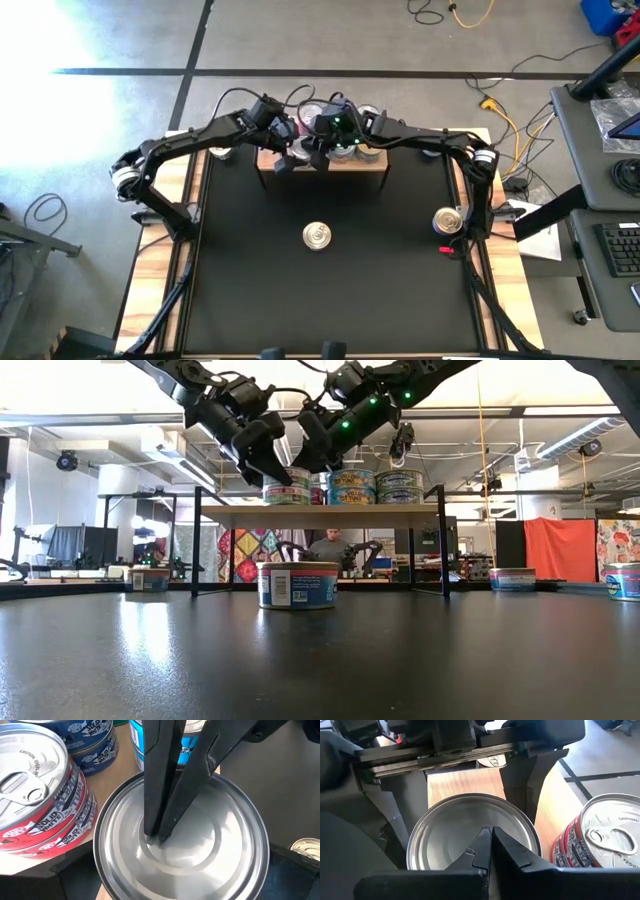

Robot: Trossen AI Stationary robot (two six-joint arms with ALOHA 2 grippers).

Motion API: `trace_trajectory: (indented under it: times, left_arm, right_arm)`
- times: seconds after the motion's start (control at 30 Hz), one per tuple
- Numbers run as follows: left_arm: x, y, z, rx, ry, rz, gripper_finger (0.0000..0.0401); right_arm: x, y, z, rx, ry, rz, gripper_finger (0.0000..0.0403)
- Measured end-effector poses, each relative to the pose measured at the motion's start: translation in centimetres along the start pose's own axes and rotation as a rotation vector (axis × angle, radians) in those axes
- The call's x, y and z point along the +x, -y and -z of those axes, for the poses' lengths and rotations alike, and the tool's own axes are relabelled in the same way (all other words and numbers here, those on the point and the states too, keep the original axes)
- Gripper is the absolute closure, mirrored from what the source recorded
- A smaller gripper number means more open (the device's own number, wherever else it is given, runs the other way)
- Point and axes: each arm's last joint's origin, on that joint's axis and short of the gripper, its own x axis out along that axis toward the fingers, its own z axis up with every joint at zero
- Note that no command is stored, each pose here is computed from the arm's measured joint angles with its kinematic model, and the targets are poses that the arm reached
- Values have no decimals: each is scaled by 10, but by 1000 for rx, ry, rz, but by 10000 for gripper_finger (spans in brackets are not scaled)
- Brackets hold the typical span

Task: Stack canned seafood by type on shelf
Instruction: Stack the white green tuna can on top of the white green tuna can on the shelf

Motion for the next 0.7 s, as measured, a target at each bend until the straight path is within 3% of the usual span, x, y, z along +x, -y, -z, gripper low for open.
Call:
trace_trajectory:
  times: [0.3,0.4,0.7]
  left_arm:
    - [0,0,0,-71,-16,-29,24]
    - [0,0,0,-138,-15,-30,21]
    - [1,0,0,-140,-25,-76,7]
  right_arm:
    - [2,-1,2,2,-19,-7,390]
    - [2,-1,3,7,-20,-5,390]
    - [2,-1,3,67,-23,-9,390]
